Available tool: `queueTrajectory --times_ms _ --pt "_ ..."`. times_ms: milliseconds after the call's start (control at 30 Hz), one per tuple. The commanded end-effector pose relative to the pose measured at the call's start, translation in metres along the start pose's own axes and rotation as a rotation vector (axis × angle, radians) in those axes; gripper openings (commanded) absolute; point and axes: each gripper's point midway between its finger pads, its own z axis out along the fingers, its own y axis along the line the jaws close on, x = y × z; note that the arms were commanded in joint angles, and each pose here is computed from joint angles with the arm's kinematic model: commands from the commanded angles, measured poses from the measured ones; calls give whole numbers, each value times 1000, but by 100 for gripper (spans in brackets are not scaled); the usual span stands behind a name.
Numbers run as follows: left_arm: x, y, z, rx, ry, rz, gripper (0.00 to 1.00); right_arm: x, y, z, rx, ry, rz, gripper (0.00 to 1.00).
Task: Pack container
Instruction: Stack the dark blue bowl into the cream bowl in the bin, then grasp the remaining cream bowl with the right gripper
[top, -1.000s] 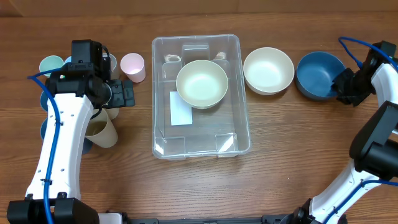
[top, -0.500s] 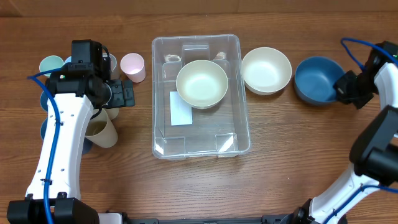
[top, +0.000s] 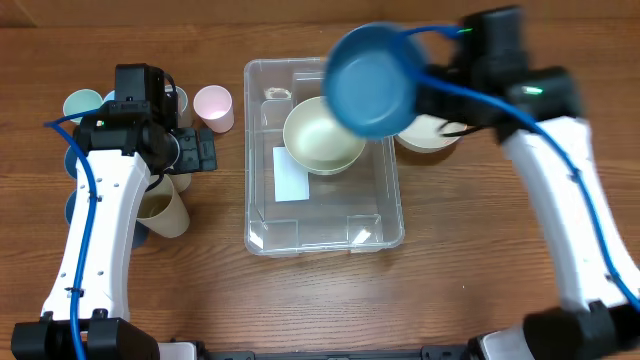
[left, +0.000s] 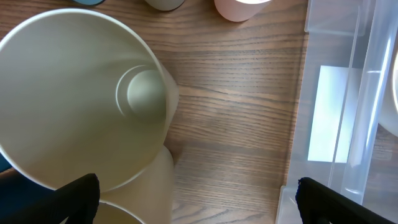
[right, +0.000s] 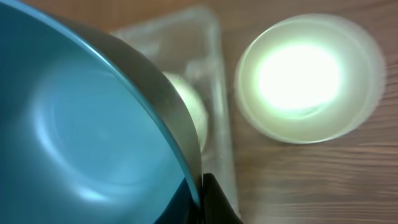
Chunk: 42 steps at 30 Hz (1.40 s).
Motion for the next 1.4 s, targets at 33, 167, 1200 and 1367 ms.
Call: queueTrajectory --times_ms 33,167,1200,1367 --pt "-7 0 -4 2 -18 15 100 29 25 59 25 121 -82 4" --pt "-7 0 -4 2 -18 15 100 28 18 105 125 112 -110 4" --pt "-7 0 -4 2 -18 16 100 -5 -200 114 266 214 383 54" --pt "-7 0 -4 2 -18 16 100 -4 -197 138 208 231 395 44"
